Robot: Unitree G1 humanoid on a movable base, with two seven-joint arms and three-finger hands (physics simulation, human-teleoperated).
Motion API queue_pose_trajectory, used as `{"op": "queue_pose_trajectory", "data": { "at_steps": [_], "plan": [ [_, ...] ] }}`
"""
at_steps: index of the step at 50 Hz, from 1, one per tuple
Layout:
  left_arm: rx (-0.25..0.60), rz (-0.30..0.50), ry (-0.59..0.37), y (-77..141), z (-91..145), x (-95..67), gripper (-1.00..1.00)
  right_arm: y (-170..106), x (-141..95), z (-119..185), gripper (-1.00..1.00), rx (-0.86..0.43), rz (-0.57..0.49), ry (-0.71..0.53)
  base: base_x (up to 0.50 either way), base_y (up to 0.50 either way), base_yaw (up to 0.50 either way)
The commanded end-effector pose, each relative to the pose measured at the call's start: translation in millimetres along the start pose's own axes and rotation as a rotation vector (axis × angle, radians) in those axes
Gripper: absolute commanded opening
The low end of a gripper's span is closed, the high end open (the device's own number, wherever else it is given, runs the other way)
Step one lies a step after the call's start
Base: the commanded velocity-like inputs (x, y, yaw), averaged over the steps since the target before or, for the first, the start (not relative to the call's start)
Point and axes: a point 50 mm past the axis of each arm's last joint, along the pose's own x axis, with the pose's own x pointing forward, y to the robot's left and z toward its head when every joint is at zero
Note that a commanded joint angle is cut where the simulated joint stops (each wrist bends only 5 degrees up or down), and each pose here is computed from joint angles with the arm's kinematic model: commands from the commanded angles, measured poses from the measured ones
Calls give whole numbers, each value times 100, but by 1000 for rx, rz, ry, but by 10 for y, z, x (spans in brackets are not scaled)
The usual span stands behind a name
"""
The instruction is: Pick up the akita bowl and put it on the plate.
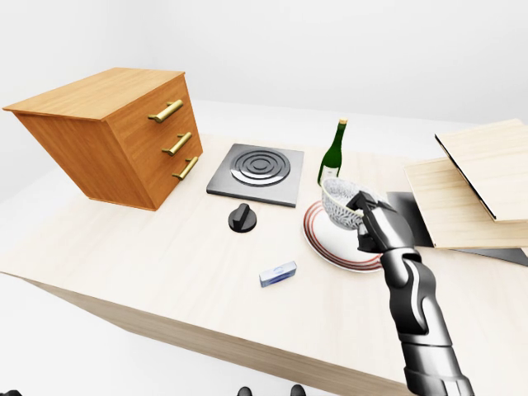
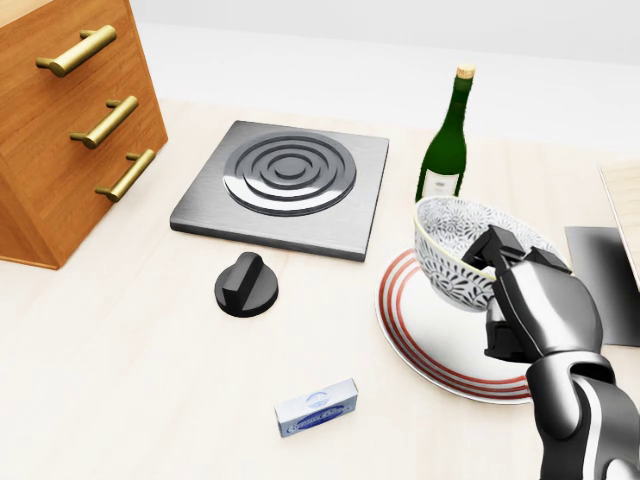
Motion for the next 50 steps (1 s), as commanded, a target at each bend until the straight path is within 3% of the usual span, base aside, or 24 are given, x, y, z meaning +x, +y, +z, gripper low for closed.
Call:
{"op": "queue_pose_trajectory", "data": {
  "at_steps": [1,28,50],
  "plan": [
    [-1,2,-1,0,0,-14,100,24,-18,-41,-100,54,-25,6,0,0,0],
    [-3,4,0,-5,3,-36,100,37,5,31,-100,-47,-12,-5,0,0,0],
    [-3,7,-1,-4,8,-49,100,220,-31,-77,-100,-2,5,39,0,0,0]
  ]
}}
